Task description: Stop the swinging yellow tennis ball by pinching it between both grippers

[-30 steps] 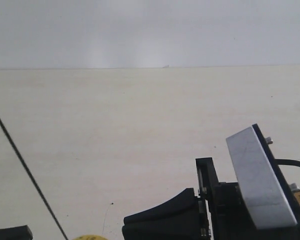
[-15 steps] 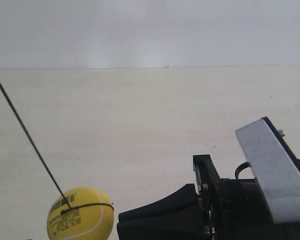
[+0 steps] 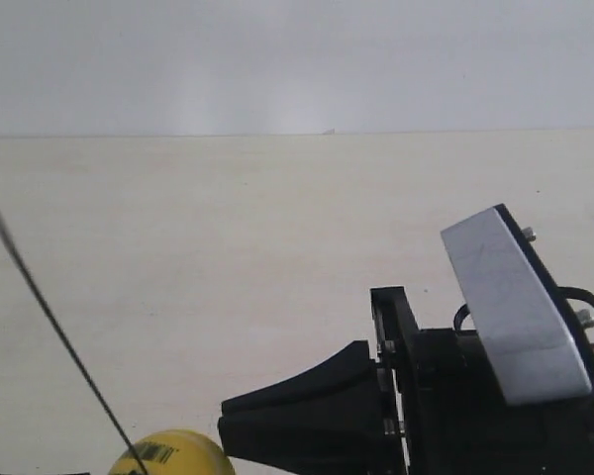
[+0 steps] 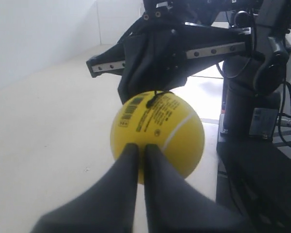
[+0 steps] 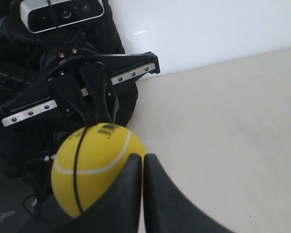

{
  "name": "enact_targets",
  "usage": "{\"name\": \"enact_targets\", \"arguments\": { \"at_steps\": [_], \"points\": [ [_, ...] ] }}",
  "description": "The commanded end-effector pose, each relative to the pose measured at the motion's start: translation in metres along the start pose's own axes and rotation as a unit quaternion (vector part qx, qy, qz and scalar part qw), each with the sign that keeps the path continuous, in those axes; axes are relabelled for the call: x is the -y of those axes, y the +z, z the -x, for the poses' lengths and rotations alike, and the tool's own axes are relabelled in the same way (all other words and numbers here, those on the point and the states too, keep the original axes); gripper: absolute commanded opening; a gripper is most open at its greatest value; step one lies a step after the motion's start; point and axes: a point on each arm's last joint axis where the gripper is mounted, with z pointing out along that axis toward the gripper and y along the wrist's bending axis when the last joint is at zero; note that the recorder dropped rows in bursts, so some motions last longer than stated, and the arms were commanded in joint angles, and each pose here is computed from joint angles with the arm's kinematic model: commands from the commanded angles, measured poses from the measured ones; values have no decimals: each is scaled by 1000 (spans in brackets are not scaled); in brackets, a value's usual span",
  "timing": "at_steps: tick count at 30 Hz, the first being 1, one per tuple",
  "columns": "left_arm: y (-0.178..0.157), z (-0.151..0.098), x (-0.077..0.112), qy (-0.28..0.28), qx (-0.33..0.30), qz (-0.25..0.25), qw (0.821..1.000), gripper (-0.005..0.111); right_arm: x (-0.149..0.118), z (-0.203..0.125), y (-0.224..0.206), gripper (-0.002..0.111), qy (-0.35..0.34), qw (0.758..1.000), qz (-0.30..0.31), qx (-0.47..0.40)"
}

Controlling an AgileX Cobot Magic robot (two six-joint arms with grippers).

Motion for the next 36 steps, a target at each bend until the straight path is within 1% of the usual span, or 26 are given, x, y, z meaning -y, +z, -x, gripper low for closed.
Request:
{"name": "enact_targets", "arguments": {
  "at_steps": [1, 4, 8, 10, 15, 19, 25, 28, 32, 36],
  "points": [
    [1, 0, 2, -5, 6, -16, 1000, 5, -2, -1, 1, 0, 8, 1000, 11, -8],
    [1, 0, 2, -5, 6, -16, 1000, 5, -5, -4, 0, 0, 3, 999, 30, -29],
    [1, 0, 2, -4, 5, -16, 1000, 5, -7, -7, 0, 0, 8, 998, 40, -41],
    [1, 0, 3, -6, 5, -19, 1000, 5, -8, -6, 0, 0, 8, 998, 44, -39],
    [0, 0, 8, 2, 6, -46, 999, 5, -11, -5, 0, 0, 6, 998, 59, -33],
    [0, 0, 8, 3, 5, -48, 999, 5, -10, -5, 0, 0, 7, 998, 56, -30],
    [1, -2, 2, -9, -5, -17, 1000, 5, -7, -1, 0, 0, 0, 999, 40, -12],
    [1, -2, 2, -10, -6, -13, 1000, 5, -6, 1, 0, 0, 1, 1000, 31, -2],
    [1, -3, 0, -16, -9, -2, 1000, 5, -6, 0, 0, 0, -1, 999, 32, -3],
    [1, -3, 0, -17, -9, -2, 1000, 5, -6, 0, 0, 0, -8, 999, 35, -8]
  ]
}}
